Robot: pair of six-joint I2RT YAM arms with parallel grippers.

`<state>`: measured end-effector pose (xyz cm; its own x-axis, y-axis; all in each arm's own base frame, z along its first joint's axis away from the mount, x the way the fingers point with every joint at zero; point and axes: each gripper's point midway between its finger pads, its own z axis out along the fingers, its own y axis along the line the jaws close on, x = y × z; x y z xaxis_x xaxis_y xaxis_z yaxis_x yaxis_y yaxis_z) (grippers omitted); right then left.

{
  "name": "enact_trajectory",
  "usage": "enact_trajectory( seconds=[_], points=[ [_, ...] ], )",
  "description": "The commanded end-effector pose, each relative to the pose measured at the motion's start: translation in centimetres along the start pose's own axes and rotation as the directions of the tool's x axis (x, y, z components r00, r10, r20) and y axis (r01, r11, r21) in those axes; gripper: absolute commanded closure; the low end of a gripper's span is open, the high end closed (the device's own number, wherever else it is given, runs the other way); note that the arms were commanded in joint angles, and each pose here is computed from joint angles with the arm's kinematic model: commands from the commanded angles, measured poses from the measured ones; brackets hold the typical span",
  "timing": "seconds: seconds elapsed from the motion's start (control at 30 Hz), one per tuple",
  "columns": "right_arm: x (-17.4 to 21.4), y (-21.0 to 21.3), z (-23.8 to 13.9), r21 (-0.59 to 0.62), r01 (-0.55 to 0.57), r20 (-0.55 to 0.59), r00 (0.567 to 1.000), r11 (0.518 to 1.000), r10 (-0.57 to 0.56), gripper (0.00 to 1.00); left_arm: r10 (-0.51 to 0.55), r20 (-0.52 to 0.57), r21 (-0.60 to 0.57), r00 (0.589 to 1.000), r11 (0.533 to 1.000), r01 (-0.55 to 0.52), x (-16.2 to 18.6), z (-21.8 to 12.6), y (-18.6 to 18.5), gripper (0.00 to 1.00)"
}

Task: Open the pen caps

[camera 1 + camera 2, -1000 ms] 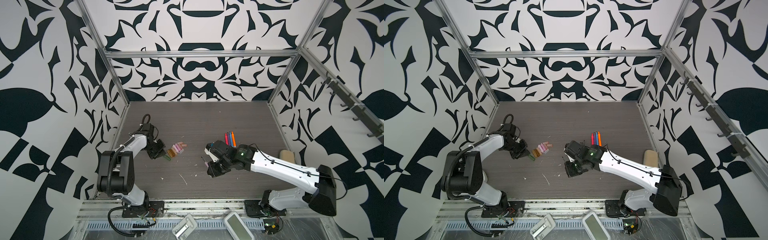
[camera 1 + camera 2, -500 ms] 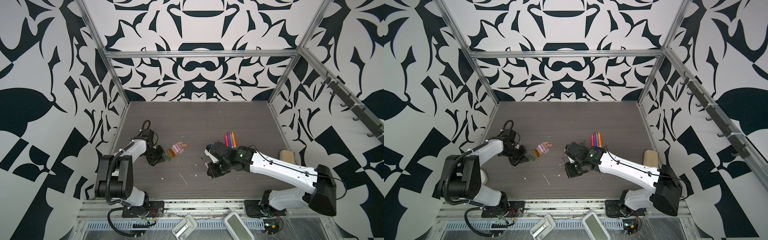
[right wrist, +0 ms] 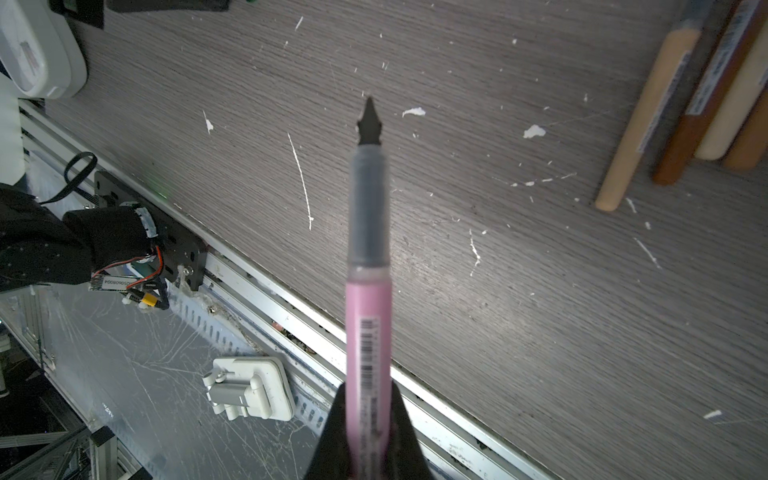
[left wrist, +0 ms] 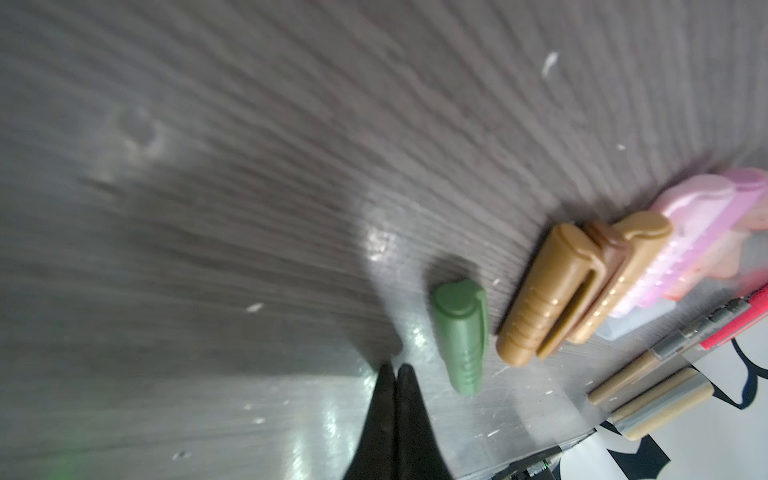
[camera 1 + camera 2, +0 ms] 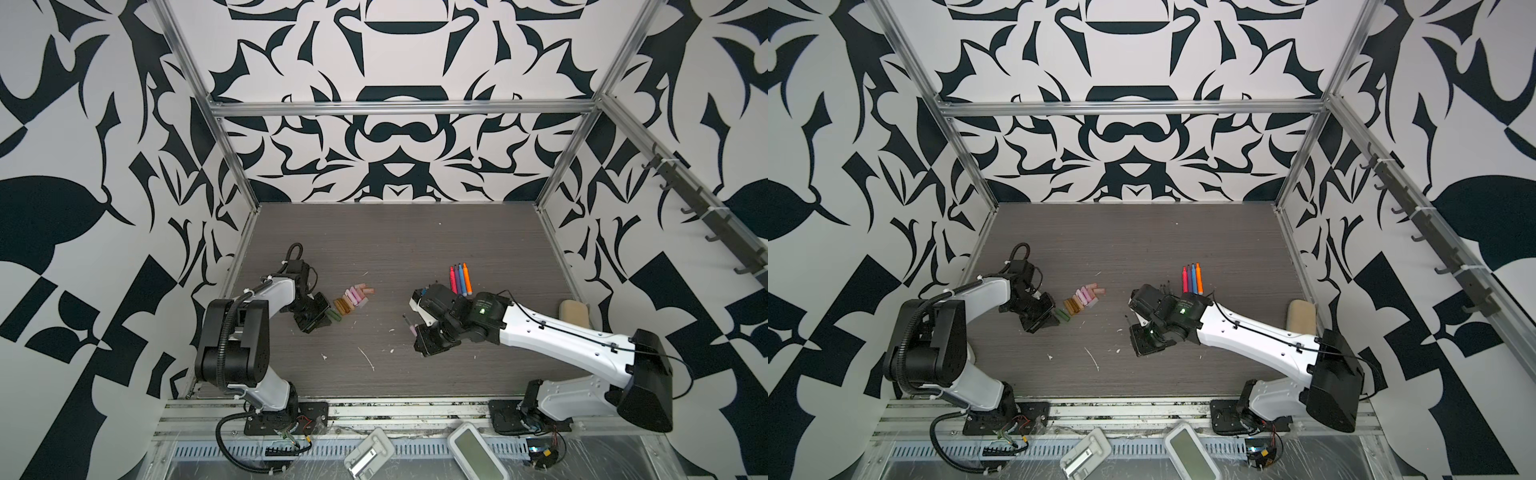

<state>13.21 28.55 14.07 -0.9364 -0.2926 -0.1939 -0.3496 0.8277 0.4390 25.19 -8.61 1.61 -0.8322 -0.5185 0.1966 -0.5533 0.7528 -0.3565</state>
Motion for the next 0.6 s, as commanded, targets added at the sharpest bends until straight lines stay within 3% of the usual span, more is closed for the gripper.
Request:
enact_trajectory(
  seconds=[0.0, 0.57],
  points=[
    [-0.4, 0.3, -1.0, -0.011, -0.014, 0.03, 0.999, 1.0, 0.015, 1.0, -0.005, -0.007, -0.028, 1.0, 1.0, 0.005, -0.3, 0.5, 0.5, 1.0],
    [-0.2, 0.1, -1.3, -0.013, -0.03, 0.038, 0.999, 0.999, 0.031, 1.0, 0.013, -0.012, -0.029, 1.0, 0.999, -0.013, -1.5, 0.4, -0.5, 1.0]
  ],
)
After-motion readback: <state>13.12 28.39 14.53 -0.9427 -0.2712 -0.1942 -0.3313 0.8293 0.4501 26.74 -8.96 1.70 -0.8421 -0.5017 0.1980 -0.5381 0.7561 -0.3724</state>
